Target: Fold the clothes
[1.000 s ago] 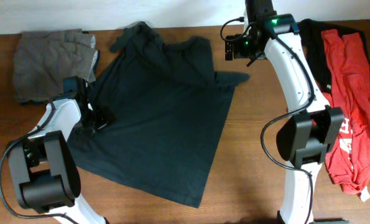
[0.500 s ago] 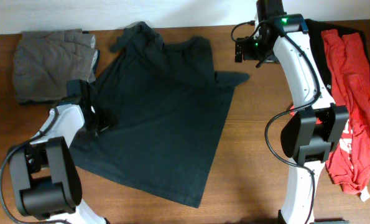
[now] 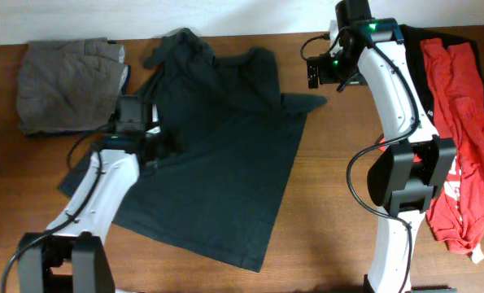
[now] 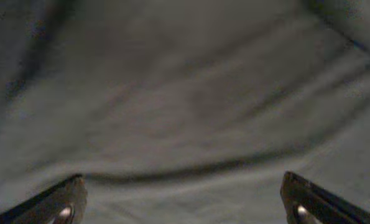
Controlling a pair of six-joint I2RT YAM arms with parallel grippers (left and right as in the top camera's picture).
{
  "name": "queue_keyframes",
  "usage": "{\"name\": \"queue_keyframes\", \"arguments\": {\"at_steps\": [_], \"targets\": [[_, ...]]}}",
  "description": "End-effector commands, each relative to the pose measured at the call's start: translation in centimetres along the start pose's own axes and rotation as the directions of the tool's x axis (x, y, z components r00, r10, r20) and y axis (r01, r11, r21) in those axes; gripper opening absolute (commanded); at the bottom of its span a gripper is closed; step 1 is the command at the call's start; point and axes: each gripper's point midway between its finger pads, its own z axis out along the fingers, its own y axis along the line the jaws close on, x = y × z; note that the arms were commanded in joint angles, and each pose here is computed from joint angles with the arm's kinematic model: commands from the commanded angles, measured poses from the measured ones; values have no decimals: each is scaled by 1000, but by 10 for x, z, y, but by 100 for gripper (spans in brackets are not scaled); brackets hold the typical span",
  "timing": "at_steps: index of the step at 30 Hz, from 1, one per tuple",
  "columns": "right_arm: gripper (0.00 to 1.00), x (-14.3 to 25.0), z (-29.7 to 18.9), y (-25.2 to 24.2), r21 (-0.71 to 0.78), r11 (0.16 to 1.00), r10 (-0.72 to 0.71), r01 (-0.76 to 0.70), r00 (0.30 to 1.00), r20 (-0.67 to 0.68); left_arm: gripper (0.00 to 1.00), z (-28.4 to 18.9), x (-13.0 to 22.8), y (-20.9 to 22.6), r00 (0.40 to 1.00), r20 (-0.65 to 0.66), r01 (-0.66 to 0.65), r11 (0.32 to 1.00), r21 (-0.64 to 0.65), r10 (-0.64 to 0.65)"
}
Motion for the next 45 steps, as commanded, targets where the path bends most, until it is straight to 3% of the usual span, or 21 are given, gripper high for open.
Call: {"name": "queue_keyframes", "arguments": {"at_steps": [1,5,13,20,25,31,39,45], "targets": [[99,-7,6,0,-10,996,-89,89,996,25,99,-4,-1,-28,996,31,-88,994,59,86],[99,-10,18,3,-28,996,-89,90,996,27,99,-5,-3,-36,994,47,-103,992,72,100],[100,18,74,33,-170,985,-34,14,993,-117,99,-5,-3,-36,994,47,-103,992,72,100],[84,34,120,53,-175,984,-72,41,981,-178,99,-5,-3,-36,994,47,-103,992,72,100],[59,33,134,49,-122,992,-30,8,984,-178,99,-5,-3,-36,994,46,-103,992,71,100],[6,32,135,26,-27,998,50,-56,983,-179,99,-5,-3,-36,994,46,-102,992,72,99],[4,50,129,-36,60,959,283,-277,927,-247,99,-5,-3,-36,994,46,-102,992,71,99],[4,79,114,-113,134,890,455,-436,834,-311,99,-4,-3,-36,994,48,-103,992,72,99]]}}
